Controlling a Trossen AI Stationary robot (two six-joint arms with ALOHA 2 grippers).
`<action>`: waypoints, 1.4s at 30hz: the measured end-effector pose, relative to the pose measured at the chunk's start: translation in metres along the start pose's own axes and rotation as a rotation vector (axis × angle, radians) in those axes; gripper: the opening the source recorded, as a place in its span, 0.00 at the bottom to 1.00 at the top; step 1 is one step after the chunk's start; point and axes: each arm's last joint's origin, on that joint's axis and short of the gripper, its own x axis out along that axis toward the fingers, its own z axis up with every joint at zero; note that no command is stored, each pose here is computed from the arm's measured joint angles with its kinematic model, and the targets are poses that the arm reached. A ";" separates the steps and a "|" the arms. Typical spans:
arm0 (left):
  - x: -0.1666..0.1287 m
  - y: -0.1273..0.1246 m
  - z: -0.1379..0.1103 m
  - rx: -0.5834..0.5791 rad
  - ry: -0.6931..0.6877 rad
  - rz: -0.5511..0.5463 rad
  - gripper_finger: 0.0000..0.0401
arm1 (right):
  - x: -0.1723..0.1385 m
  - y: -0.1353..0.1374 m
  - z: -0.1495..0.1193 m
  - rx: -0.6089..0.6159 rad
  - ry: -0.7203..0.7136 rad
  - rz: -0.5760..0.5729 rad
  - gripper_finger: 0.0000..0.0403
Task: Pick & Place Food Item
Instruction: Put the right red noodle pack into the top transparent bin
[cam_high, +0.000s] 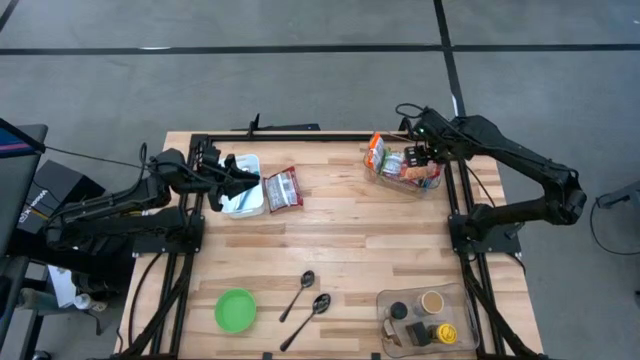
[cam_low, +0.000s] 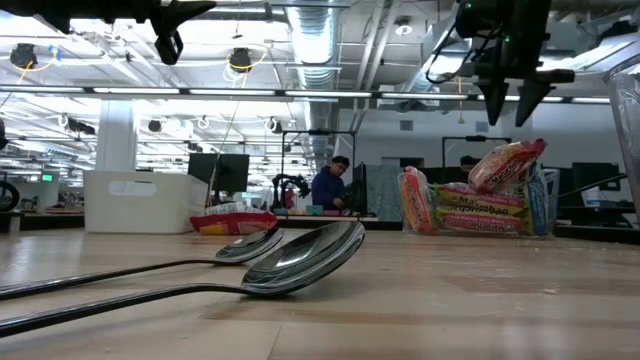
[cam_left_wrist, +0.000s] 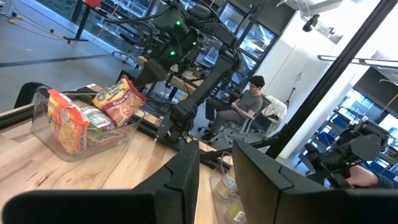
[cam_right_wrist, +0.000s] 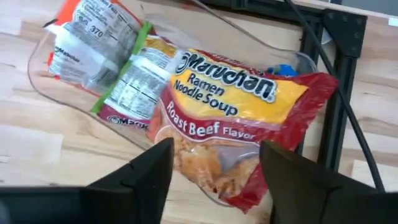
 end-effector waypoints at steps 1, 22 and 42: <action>0.000 0.000 0.000 0.000 0.001 -0.002 0.23 | 0.000 0.000 0.000 0.000 0.000 0.000 0.54; 0.000 0.000 0.000 0.000 -0.001 0.002 0.23 | 0.042 -0.001 -0.008 -0.038 0.019 -0.005 0.00; 0.000 0.000 0.000 0.000 0.000 0.001 0.23 | 0.070 -0.002 -0.009 0.017 0.015 0.105 0.00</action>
